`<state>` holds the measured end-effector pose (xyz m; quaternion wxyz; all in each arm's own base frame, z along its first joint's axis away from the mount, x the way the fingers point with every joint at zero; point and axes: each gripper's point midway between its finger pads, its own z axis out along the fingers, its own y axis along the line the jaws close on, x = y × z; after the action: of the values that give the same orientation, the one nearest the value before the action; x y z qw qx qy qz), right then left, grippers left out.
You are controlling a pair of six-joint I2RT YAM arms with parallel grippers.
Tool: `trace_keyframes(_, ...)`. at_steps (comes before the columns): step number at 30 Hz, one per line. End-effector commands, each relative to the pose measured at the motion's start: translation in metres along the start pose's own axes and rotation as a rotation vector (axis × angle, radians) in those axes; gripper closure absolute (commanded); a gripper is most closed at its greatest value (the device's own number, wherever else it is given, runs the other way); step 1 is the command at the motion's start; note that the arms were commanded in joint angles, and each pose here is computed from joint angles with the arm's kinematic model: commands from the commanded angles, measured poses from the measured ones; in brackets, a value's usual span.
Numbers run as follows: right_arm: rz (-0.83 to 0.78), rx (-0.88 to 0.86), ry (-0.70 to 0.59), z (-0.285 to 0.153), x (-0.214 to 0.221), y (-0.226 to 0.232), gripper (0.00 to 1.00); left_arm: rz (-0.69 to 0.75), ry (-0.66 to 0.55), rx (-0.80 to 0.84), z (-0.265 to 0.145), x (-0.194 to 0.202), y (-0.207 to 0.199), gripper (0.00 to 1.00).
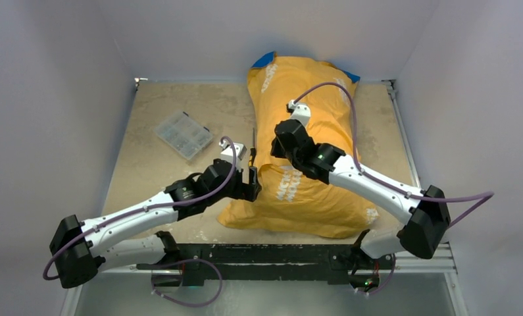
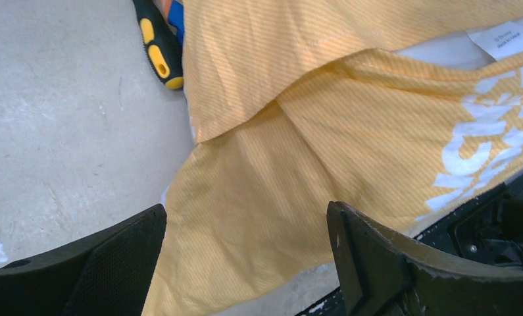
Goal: Remove the pillowcase from the pillow
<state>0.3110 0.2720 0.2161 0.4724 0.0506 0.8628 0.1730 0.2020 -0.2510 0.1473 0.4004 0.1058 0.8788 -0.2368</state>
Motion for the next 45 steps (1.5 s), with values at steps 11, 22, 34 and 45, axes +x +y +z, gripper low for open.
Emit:
trace_keyframes(11,0.103,-0.097,-0.068,-0.048,-0.025,-0.003,0.70,0.098,-0.246,-0.076,0.049,-0.067,-0.015,0.12)
trace_keyframes(22,0.159,-0.127,-0.087,-0.064,-0.030,-0.007,0.48,0.098,-0.442,-0.115,0.049,-0.121,-0.022,0.57)
trace_keyframes(34,0.107,-0.254,-0.030,-0.069,-0.007,0.002,0.37,0.093,-0.465,-0.159,0.075,-0.163,-0.021,1.00)
trace_keyframes(45,-0.018,-0.251,0.181,-0.035,0.065,-0.001,0.61,0.059,-0.442,-0.175,0.076,-0.166,-0.007,1.00)
